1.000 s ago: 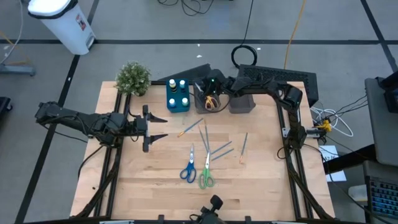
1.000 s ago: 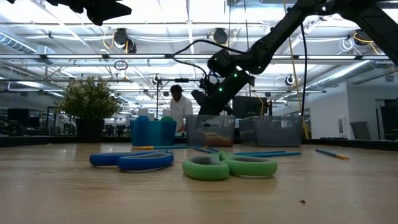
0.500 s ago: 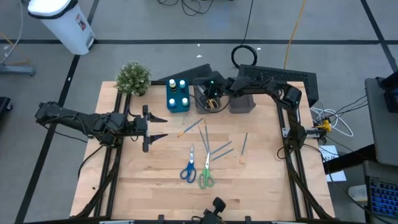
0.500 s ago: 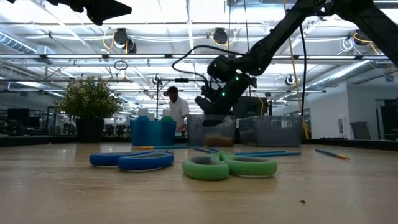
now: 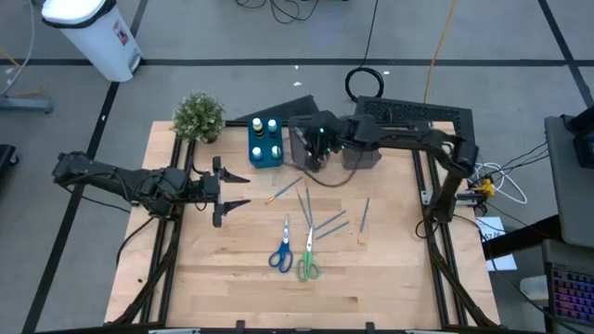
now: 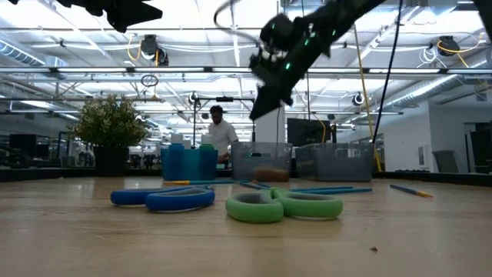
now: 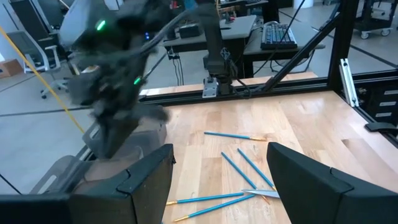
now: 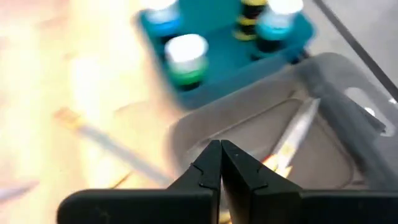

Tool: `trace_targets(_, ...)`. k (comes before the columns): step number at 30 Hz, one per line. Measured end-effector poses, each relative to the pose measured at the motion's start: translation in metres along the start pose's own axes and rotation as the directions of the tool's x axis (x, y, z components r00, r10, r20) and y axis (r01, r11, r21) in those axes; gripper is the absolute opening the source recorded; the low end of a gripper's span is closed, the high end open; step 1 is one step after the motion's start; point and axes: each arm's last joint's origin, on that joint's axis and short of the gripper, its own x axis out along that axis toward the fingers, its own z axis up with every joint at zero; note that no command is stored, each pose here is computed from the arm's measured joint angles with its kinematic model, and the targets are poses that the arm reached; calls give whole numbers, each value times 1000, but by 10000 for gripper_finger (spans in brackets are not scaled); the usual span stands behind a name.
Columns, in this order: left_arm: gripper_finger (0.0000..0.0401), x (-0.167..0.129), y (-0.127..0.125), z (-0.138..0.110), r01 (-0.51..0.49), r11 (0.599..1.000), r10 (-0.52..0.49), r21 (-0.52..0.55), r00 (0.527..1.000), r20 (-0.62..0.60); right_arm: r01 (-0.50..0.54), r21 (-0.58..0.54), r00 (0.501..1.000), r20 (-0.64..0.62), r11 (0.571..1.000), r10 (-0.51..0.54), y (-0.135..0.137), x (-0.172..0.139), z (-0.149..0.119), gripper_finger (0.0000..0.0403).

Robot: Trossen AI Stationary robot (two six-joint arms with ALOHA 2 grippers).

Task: Pick & Place Paint Supplies
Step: Put the blue scissors into the left black bin

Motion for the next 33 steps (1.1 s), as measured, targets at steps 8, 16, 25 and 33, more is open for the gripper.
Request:
trace_targets(8, 269, 0, 0, 0, 0, 1000, 0, -24, 1000, 1, -107, -144, 994, -39, 984, 102, 60, -32, -22, 0)
trace_targets(16, 269, 0, 0, 0, 1, 1000, -1, -30, 1000, 3, 160, -75, 982, -90, 984, -166, 45, -11, -79, 0)
trace_targets(25, 269, 0, 0, 4, -3, 1000, 3, -1, 999, 37, 175, -14, 985, -13, 985, -175, 36, -3, -90, 0)
trace_targets(33, 269, 0, 0, 4, -3, 1000, 3, -8, 999, 38, 172, -12, 979, 112, 985, -170, 37, -3, -79, 0)
